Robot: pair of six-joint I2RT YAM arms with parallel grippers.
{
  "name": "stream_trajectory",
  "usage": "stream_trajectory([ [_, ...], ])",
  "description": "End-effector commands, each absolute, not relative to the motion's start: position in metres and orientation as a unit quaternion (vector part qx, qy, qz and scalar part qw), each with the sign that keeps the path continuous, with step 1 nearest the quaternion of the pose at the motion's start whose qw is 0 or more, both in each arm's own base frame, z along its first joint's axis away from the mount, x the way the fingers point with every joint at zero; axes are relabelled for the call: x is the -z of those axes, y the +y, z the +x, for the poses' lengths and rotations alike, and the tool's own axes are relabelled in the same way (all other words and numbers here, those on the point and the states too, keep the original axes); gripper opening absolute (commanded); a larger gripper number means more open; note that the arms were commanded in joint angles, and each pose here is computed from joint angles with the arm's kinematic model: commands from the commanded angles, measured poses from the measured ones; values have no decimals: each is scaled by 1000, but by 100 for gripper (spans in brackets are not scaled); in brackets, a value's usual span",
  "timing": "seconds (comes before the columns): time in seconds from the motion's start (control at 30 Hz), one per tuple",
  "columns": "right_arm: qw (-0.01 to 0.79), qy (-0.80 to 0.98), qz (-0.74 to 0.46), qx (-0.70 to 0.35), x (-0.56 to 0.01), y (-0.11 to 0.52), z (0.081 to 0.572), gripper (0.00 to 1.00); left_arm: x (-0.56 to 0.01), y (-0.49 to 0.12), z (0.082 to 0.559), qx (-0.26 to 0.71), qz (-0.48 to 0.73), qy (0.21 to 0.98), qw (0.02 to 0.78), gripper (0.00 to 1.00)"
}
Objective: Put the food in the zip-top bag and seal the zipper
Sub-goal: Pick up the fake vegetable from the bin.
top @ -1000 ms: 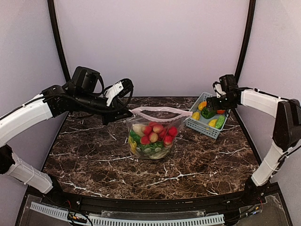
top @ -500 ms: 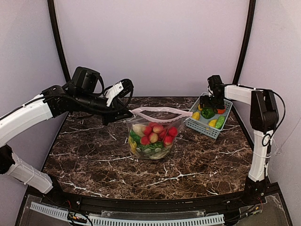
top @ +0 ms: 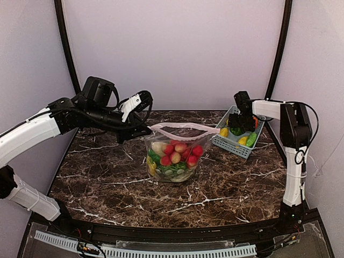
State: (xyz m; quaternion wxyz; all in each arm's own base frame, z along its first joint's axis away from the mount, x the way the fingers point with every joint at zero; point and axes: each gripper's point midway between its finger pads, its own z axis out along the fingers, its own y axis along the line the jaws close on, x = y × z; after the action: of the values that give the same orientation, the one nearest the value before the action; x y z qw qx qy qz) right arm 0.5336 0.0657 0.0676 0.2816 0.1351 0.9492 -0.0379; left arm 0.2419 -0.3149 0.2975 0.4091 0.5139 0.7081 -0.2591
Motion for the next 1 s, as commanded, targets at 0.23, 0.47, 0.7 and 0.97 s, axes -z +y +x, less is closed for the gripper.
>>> stream_trajectory([
  [0.23, 286, 944, 156, 49, -56, 57, 547, 83, -300, -314, 235, 270, 515, 703, 408, 1],
  [0.47, 302, 942, 140, 37, -69, 60, 544, 61, -299, -314, 235, 268, 515, 704, 409, 1],
  [0.7, 326, 939, 105, 17, -108, 63, 522, 56, -299, -314, 234, 271, 515, 704, 408, 1],
  [0.97, 390, 920, 11, -34, -190, 79, 470, 54, -302, -315, 233, 276, 514, 699, 413, 1],
])
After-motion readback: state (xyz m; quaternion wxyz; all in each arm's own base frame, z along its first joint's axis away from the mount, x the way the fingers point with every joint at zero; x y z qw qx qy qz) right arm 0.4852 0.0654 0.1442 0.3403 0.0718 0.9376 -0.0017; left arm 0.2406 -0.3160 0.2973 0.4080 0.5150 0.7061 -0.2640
